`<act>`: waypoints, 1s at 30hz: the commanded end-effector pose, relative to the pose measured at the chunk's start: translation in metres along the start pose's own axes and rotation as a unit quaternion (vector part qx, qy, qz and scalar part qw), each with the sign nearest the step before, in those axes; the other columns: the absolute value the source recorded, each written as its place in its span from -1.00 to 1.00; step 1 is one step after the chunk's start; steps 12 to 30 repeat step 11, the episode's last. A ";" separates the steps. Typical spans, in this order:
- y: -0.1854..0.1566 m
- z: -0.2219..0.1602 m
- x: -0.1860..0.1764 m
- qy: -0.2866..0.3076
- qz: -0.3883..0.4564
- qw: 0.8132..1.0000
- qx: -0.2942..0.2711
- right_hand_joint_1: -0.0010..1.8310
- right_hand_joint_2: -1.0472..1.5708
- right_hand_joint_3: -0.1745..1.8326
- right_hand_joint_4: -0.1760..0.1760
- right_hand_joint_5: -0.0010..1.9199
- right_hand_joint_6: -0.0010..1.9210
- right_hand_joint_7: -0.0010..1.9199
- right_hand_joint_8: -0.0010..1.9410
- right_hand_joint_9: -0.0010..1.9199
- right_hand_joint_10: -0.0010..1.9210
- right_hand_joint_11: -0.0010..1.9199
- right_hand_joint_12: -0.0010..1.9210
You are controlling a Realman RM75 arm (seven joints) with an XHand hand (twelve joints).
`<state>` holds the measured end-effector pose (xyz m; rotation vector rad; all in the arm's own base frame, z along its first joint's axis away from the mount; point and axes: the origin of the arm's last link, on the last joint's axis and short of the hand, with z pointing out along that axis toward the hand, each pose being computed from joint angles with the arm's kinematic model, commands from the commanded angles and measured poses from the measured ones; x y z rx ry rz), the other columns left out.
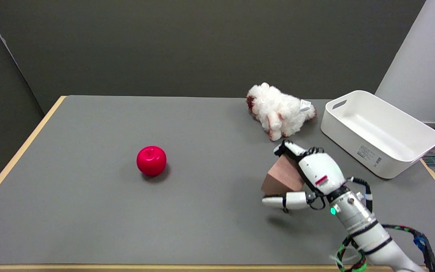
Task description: Pick up wooden cube.
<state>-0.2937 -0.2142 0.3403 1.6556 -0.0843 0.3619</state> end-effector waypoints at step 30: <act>0.091 0.083 0.204 0.256 -0.208 0.941 -0.078 0.30 0.75 -0.75 -1.00 -0.48 0.57 -0.10 0.42 -0.11 0.40 -0.05 1.00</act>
